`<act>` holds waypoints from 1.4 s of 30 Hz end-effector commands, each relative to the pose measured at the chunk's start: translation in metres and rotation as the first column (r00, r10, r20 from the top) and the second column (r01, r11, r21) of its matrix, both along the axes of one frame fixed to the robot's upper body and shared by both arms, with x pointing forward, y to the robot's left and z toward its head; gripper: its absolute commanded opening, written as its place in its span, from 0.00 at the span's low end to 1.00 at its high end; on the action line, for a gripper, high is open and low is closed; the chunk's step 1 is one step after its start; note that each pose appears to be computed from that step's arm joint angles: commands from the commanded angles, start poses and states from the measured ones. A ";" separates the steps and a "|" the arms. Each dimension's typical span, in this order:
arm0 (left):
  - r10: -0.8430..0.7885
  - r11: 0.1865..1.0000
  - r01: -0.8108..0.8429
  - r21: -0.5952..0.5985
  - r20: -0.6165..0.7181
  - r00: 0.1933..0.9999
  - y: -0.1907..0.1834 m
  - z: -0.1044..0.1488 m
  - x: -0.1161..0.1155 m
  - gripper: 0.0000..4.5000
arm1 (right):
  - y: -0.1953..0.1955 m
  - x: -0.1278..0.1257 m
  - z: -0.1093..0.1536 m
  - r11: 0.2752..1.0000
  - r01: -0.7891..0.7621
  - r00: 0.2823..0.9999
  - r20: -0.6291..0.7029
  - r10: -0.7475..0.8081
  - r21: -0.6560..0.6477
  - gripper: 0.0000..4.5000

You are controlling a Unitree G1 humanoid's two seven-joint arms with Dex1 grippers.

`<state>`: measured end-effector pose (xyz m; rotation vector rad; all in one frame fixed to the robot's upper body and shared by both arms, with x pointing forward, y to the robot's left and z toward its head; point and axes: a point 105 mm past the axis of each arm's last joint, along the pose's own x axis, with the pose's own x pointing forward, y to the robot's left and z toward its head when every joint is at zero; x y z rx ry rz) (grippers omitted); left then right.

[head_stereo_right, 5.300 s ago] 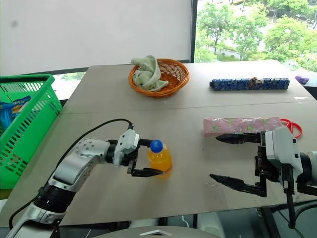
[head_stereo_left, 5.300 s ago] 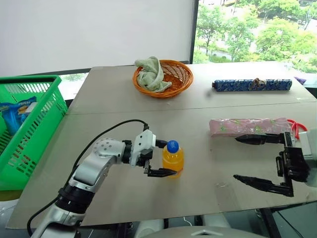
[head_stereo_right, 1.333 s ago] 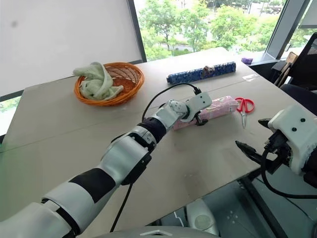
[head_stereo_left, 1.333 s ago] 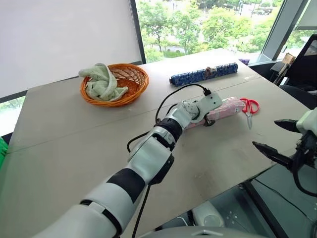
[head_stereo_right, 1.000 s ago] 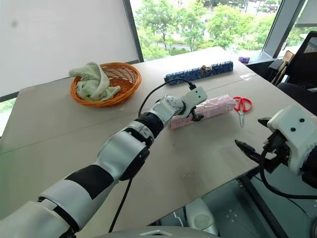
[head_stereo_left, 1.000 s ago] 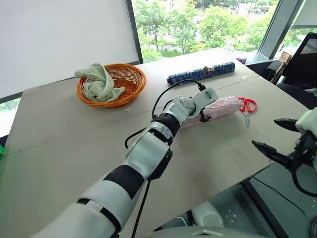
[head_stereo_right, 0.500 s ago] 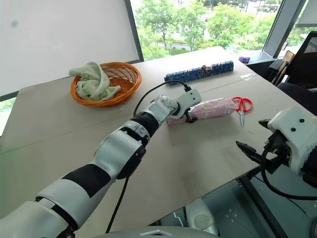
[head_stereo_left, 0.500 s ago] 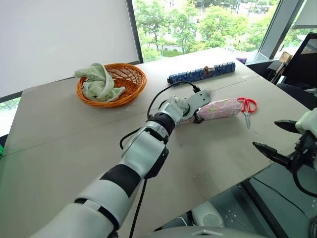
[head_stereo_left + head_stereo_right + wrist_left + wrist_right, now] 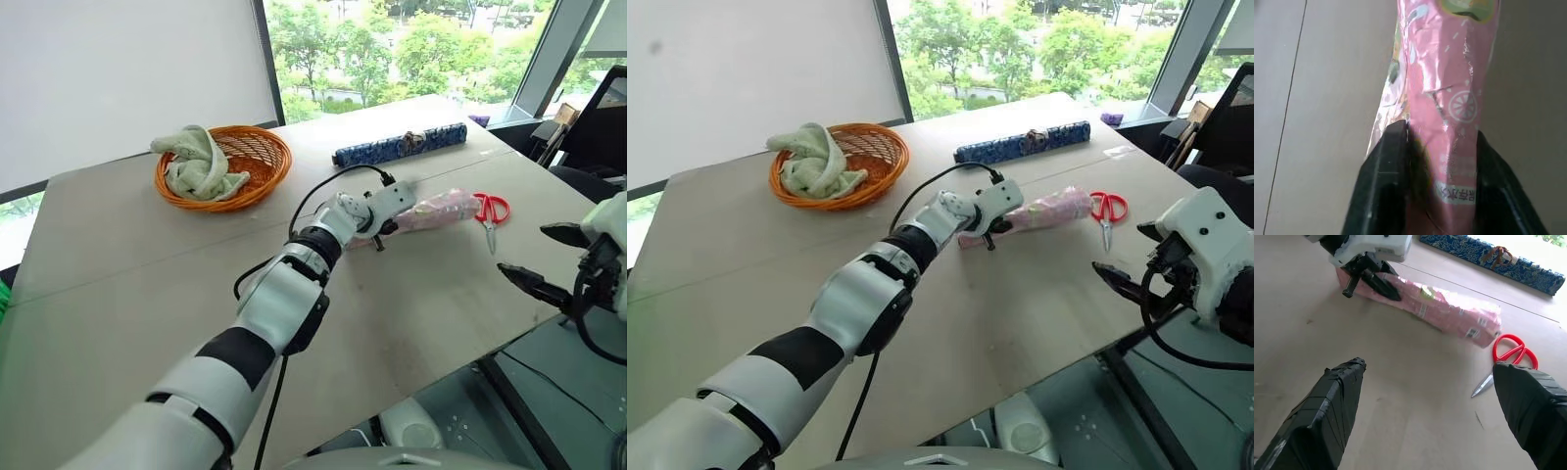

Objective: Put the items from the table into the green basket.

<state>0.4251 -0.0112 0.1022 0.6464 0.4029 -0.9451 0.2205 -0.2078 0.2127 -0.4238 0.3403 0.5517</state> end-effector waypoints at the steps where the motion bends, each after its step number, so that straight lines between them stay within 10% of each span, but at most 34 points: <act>1: -0.047 0.994 0.041 -0.099 -0.053 0.998 0.008 0.014 -0.001 0.01 | 0.002 0.006 0.009 1.000 -0.012 0.998 0.057 0.012 -0.005 1.00; 8: 0.020 0.965 -0.034 -0.261 -0.054 0.998 0.064 0.054 0.012 0.01 | -0.013 0.049 0.033 0.995 0.031 0.984 0.174 -0.047 0.091 1.00; 14: 0.278 0.852 -0.271 -0.448 -0.051 0.959 0.143 0.092 0.019 0.01 | 0.037 0.077 0.062 0.955 -0.225 0.954 0.246 0.174 0.195 1.00; 21: 0.676 0.673 -0.532 -0.514 0.136 0.724 0.267 0.140 -0.004 0.01 | 0.144 0.094 0.072 0.744 -0.642 0.762 0.267 0.591 0.185 1.00; 33: 0.892 0.403 -0.748 -0.528 0.411 0.190 0.417 0.204 -0.071 0.01 | 0.221 0.088 0.121 0.557 -0.814 0.564 0.454 0.689 0.166 1.00; 42: 0.867 0.385 -0.770 -0.509 0.485 0.113 0.447 0.200 -0.074 0.01 | 0.216 0.081 0.108 0.550 -0.819 0.566 0.381 0.731 0.162 1.00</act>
